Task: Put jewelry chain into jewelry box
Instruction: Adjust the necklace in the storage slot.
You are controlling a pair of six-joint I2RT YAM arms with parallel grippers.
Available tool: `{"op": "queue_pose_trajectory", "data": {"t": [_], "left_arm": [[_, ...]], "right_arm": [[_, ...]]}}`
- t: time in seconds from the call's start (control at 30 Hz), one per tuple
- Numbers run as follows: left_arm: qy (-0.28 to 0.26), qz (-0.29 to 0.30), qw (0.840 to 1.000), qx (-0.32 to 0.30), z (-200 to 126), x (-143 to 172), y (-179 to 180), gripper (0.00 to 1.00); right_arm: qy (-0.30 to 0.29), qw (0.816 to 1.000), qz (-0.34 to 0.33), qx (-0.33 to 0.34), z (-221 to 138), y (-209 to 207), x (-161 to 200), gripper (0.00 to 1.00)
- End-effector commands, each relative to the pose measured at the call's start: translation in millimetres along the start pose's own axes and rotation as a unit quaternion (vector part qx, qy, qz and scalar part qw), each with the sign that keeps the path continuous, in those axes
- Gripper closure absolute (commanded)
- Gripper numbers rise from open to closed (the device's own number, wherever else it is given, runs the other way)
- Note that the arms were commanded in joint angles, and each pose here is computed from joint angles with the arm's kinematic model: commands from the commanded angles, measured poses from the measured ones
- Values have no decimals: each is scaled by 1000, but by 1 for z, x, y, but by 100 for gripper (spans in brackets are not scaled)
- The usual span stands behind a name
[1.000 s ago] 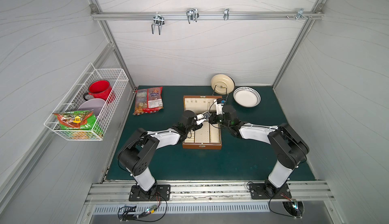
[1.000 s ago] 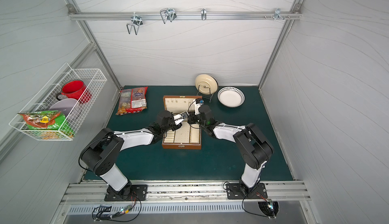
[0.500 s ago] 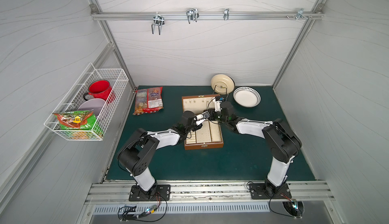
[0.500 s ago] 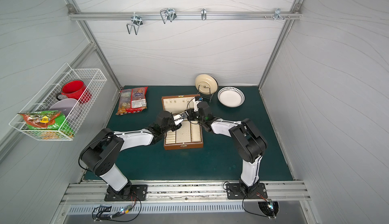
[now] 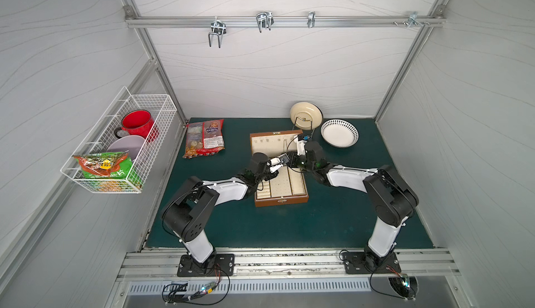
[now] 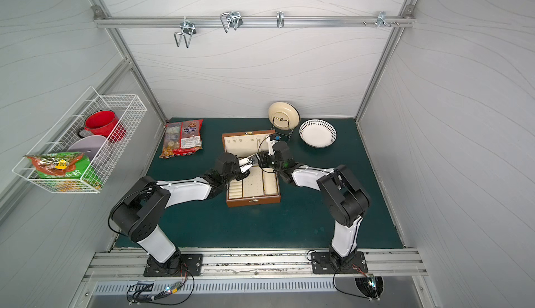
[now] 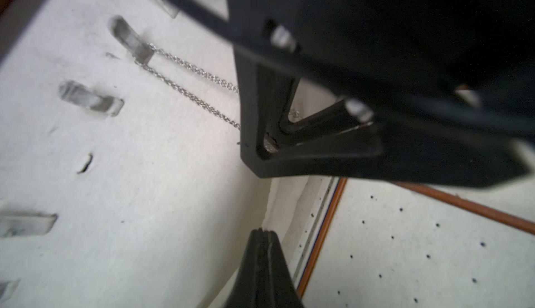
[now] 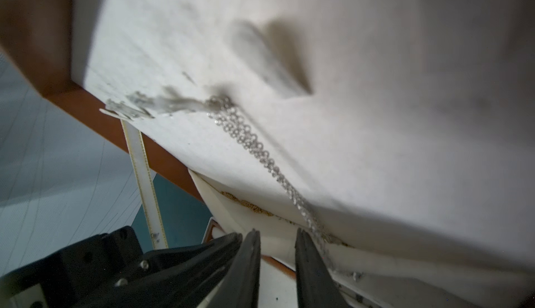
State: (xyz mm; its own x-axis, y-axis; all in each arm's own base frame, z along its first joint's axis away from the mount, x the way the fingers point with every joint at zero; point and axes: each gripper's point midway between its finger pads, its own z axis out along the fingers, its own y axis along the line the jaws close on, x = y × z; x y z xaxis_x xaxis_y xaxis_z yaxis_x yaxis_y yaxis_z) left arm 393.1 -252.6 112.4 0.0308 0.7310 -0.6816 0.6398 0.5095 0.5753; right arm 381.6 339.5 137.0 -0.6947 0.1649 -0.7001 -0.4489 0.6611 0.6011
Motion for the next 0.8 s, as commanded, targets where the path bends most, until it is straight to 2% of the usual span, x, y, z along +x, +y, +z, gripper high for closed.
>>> {"op": "queue_pose_trajectory", "data": {"t": [0.0,0.27,0.63,0.7,0.77], "left_arm": [[-21,6,1000,11,3,-14,-5,100],[-18,8,1000,6,6,-15,-3,100],[-15,5,1000,-12,17,-26,12,100],[-19,-1,1000,-13,17,-29,14,92],[-24,-8,1000,-15,16,-33,17,75]], "right_arm": [[-27,999,-7,-20,-18,14,-16,71],[-27,999,-18,-23,-41,21,-15,68],[-35,999,-16,23,-76,0,-10,66],[-40,999,-16,28,-84,-2,-12,63],[-43,998,-18,39,-91,-5,-12,60]]}}
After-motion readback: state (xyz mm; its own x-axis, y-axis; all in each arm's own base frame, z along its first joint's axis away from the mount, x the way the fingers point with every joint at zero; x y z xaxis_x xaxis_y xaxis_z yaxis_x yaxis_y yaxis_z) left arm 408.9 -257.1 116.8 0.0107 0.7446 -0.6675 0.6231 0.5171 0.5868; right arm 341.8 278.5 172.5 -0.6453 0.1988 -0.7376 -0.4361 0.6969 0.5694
